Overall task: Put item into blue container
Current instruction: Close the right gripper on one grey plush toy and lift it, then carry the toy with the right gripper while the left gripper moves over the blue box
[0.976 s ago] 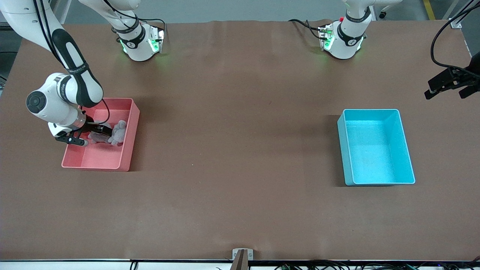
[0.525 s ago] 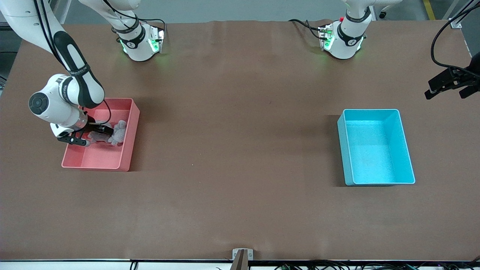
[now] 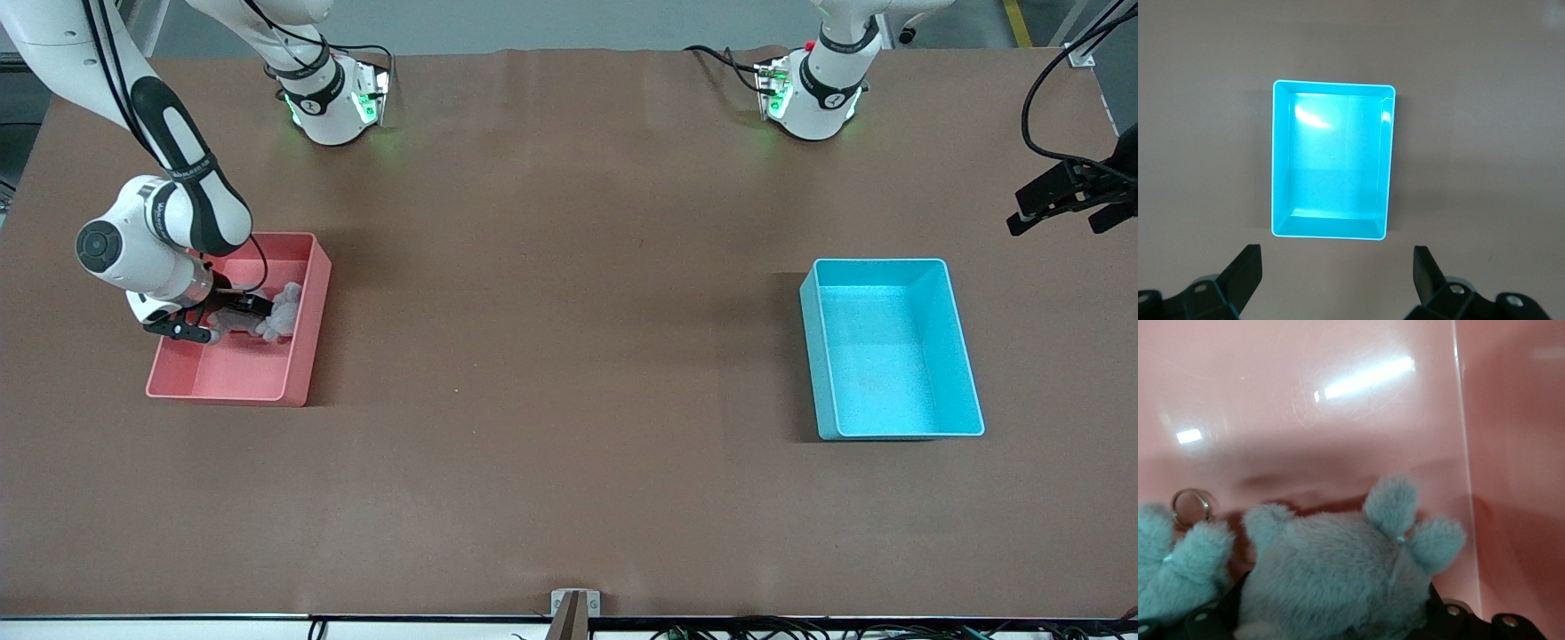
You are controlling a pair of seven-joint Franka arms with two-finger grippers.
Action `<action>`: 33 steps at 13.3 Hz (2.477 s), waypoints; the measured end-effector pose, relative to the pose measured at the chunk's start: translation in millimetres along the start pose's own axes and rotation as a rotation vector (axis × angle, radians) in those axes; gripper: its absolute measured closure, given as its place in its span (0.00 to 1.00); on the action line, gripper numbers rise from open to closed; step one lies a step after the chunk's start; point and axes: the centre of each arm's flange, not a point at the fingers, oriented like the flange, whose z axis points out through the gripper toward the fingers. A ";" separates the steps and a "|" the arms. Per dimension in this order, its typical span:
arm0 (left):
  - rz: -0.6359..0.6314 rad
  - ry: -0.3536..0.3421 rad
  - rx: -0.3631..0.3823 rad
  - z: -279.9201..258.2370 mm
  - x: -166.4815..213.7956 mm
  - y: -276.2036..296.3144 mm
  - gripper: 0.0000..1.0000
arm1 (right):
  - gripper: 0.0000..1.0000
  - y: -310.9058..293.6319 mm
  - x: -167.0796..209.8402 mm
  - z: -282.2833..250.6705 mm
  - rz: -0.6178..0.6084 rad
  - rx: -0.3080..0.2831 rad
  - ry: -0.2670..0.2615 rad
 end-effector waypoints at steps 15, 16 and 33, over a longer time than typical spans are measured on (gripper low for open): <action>0.000 0.000 0.000 0.0 0.0 0.0 0.00 | 0.75 -0.7 -1.5 0.6 -0.001 0.002 -0.038; 0.000 0.000 0.000 0.0 0.0 0.0 0.00 | 0.75 -1.3 1.0 -2.4 -0.002 0.004 -0.055; 0.016 -0.089 0.003 28.1 -2.1 14.4 0.00 | 0.75 -258.6 10.1 -193.0 0.353 0.009 -0.117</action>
